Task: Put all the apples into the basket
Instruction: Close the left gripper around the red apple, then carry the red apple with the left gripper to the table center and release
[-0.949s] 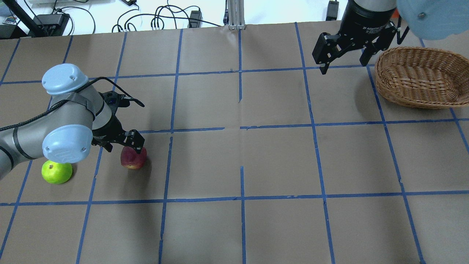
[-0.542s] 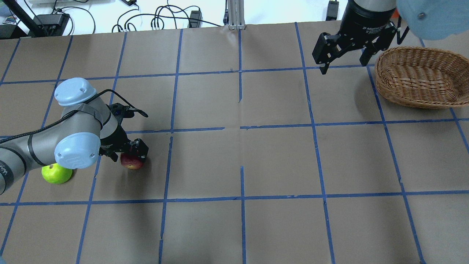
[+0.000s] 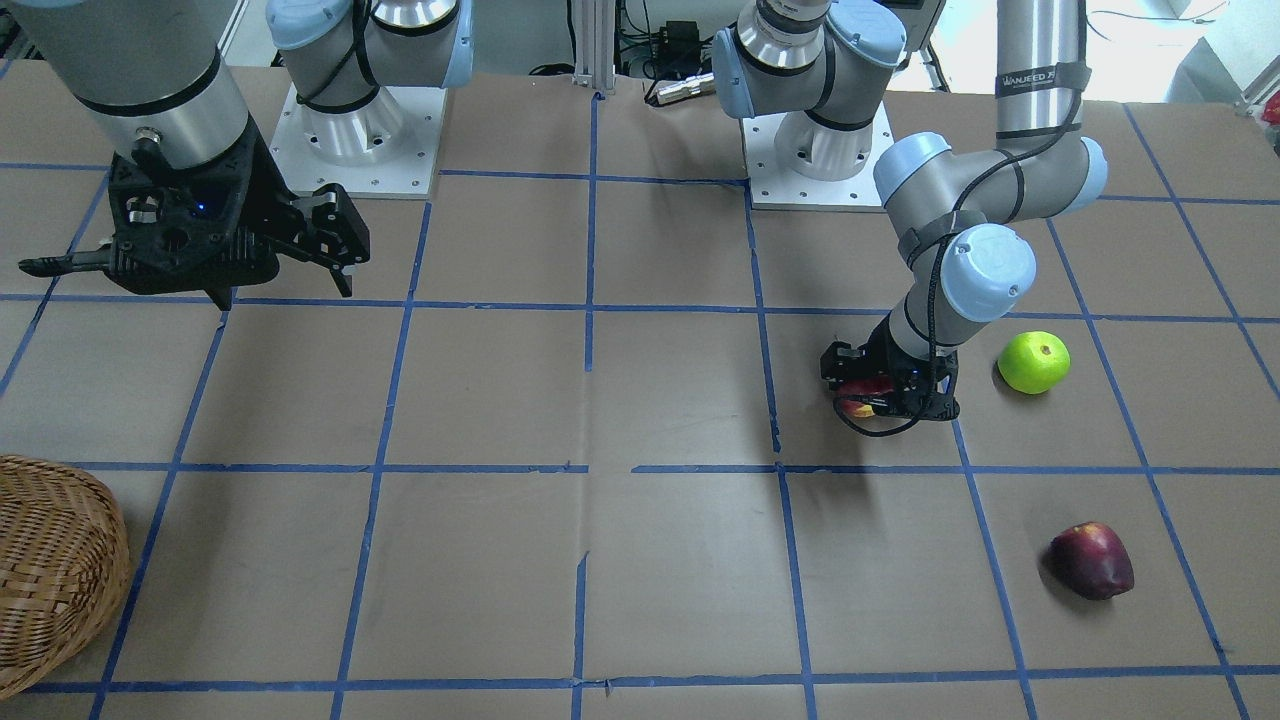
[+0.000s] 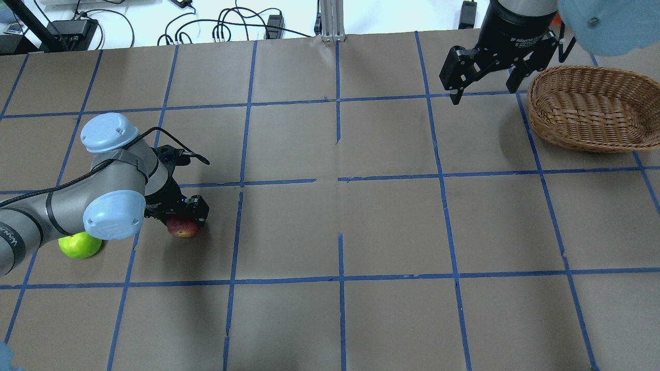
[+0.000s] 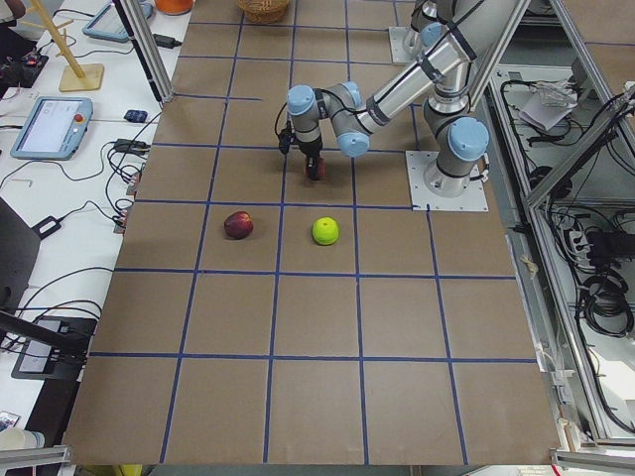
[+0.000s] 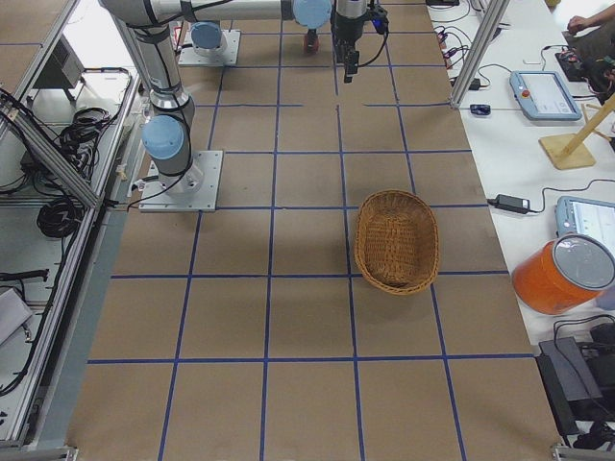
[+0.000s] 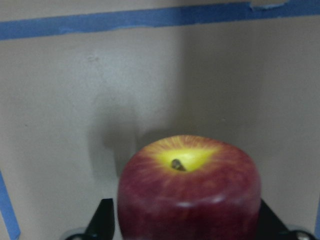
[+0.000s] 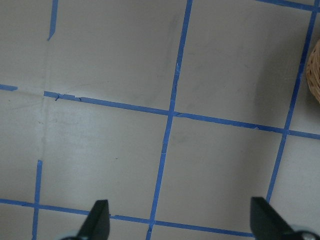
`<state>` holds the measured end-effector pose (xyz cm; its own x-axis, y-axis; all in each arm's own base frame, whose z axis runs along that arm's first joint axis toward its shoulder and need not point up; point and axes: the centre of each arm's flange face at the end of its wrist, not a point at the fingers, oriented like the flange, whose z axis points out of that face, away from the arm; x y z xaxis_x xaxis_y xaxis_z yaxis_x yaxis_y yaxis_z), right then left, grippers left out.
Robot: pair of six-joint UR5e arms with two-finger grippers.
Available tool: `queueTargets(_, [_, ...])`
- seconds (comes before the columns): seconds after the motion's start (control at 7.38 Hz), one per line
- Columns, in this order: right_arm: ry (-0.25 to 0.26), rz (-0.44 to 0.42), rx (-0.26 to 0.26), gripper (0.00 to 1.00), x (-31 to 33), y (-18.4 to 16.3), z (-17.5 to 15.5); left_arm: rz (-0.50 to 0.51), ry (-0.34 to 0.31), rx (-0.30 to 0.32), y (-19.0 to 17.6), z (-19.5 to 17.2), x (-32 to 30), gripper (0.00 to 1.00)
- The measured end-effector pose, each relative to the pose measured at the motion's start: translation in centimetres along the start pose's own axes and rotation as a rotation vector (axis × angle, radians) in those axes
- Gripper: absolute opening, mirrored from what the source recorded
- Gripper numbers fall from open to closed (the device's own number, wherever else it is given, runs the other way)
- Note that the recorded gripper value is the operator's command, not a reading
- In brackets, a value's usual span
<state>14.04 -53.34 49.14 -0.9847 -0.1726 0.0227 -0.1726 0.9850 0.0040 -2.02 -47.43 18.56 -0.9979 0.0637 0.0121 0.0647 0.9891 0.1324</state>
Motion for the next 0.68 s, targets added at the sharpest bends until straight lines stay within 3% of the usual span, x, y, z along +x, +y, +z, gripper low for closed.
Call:
queueTargets(0.27, [-0.001,0.000,-0.001,1.00,0.0,0.0,0.1,-0.030,0.008,0.048,-1.4,-2.5,0.3,0.38])
queueTargets(0.68, [-0.004,0.000,-0.009,1.00,-0.1,0.1,0.6,-0.225,0.087,0.067,-6.8,-8.3,7.6,0.38])
